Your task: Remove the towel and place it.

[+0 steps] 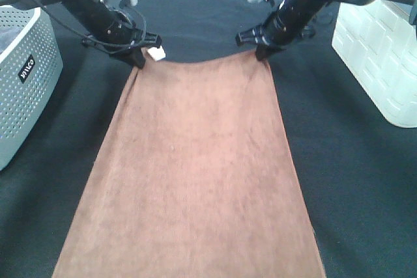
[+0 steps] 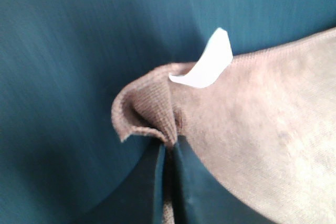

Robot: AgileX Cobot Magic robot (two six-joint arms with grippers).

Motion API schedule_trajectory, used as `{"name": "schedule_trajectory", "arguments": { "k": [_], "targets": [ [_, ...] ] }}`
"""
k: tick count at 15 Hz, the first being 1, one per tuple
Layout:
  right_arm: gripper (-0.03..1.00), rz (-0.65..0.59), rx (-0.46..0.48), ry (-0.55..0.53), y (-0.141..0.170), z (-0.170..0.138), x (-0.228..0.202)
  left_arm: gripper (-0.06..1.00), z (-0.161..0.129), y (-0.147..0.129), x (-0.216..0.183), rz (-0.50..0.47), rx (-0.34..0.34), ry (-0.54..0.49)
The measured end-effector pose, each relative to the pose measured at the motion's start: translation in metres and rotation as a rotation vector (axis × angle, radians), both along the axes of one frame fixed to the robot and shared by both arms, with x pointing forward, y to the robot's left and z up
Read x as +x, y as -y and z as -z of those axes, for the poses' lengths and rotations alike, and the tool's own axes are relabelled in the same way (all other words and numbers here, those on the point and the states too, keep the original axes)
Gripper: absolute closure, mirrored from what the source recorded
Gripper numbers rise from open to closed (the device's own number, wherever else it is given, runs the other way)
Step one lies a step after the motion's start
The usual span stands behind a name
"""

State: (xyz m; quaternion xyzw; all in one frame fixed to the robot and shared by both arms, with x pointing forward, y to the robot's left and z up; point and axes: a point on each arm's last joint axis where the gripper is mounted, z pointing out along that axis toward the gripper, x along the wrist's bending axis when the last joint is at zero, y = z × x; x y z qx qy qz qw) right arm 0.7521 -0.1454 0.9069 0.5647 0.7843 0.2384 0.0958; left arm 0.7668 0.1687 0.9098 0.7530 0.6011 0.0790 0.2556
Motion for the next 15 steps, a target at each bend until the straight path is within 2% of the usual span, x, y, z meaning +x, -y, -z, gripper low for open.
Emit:
{"name": "schedule_trajectory", "arguments": {
  "k": [3, 6, 13, 15],
  "targets": [
    [0.96, 0.004, -0.036, 0.148, 0.002, -0.022, 0.014, 0.94, -0.010, 0.000, 0.011, -0.024, -0.014, 0.125],
    [0.96, 0.015, -0.027, 0.284, 0.002, -0.034, 0.024, 0.94, -0.019, -0.001, 0.022, -0.052, -0.025, 0.280],
    [0.96, 0.071, 0.034, 0.471, 0.004, -0.048, 0.038, 0.94, -0.033, -0.003, 0.036, -0.070, -0.019, 0.518],
    [0.96, 0.087, 0.037, 0.485, 0.008, -0.040, 0.042, 0.94, -0.035, -0.003, 0.039, -0.081, -0.020, 0.562]
  ]
}}
